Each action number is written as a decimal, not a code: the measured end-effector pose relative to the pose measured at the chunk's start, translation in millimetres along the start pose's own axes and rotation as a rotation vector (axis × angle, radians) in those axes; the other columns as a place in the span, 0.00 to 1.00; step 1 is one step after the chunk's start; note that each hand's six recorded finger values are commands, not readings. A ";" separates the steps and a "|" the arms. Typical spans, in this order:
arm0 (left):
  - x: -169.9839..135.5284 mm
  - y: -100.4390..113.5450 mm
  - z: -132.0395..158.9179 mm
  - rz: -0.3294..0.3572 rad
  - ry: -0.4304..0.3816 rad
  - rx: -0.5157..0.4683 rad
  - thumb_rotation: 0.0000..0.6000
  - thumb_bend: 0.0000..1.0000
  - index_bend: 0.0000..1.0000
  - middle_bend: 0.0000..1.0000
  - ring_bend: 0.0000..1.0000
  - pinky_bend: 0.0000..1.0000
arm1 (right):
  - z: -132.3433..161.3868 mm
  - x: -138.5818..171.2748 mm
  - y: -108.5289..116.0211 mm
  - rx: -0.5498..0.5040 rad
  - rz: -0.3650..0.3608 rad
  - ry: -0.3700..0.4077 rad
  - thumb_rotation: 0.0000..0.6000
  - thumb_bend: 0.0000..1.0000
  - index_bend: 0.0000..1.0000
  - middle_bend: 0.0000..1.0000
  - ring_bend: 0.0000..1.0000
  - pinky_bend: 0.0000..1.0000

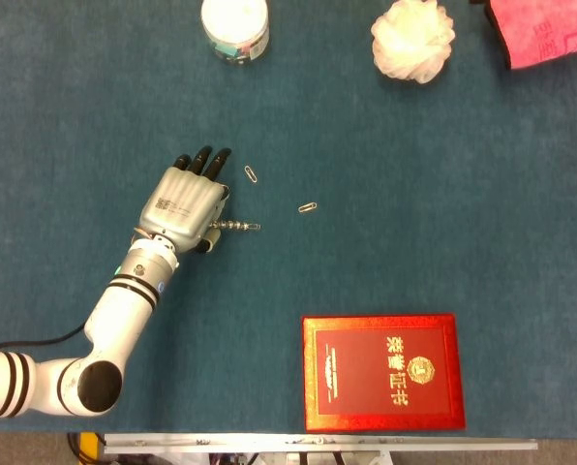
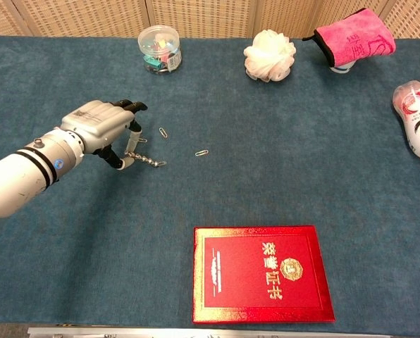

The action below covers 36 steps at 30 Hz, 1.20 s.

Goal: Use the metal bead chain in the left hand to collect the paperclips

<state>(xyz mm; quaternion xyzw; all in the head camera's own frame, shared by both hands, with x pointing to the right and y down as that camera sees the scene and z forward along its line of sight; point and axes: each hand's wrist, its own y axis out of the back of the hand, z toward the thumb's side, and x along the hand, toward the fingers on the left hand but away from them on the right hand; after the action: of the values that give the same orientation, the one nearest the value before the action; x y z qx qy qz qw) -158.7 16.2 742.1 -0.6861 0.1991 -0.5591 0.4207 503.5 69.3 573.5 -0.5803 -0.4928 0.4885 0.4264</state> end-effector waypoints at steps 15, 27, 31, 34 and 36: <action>8.8 18.1 -15.3 0.044 0.053 -0.010 1.00 0.35 0.57 0.07 0.00 0.16 | 0.1 0.0 -0.3 -0.001 0.002 0.001 1.00 0.00 0.27 0.32 0.23 0.46; 19.7 14.6 -35.9 0.021 0.119 -0.022 1.00 0.35 0.57 0.07 0.00 0.17 | -0.8 -1.0 -0.8 -0.003 0.005 -0.002 1.00 0.00 0.27 0.32 0.23 0.46; 22.7 14.4 -37.1 0.019 0.124 -0.027 1.00 0.35 0.57 0.07 0.01 0.17 | -1.1 -1.6 -1.4 -0.004 0.008 -0.003 1.00 0.00 0.27 0.32 0.23 0.46; 23.4 15.0 -35.8 0.020 0.121 -0.031 1.00 0.35 0.57 0.07 0.01 0.17 | -1.1 -1.8 -1.6 -0.005 0.009 -0.003 1.00 0.00 0.27 0.32 0.23 0.46; 23.4 15.3 -34.7 0.019 0.117 -0.032 1.00 0.35 0.57 0.07 0.01 0.17 | -1.1 -1.8 -1.6 -0.005 0.009 -0.003 1.00 0.00 0.27 0.32 0.23 0.46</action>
<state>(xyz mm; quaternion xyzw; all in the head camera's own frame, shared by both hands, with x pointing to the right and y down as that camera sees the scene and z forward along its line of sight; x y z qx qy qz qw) -181.2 -22.2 744.6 -0.6569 0.2391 -0.5910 0.4026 504.3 67.8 575.5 -0.5829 -0.4919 0.4901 0.4220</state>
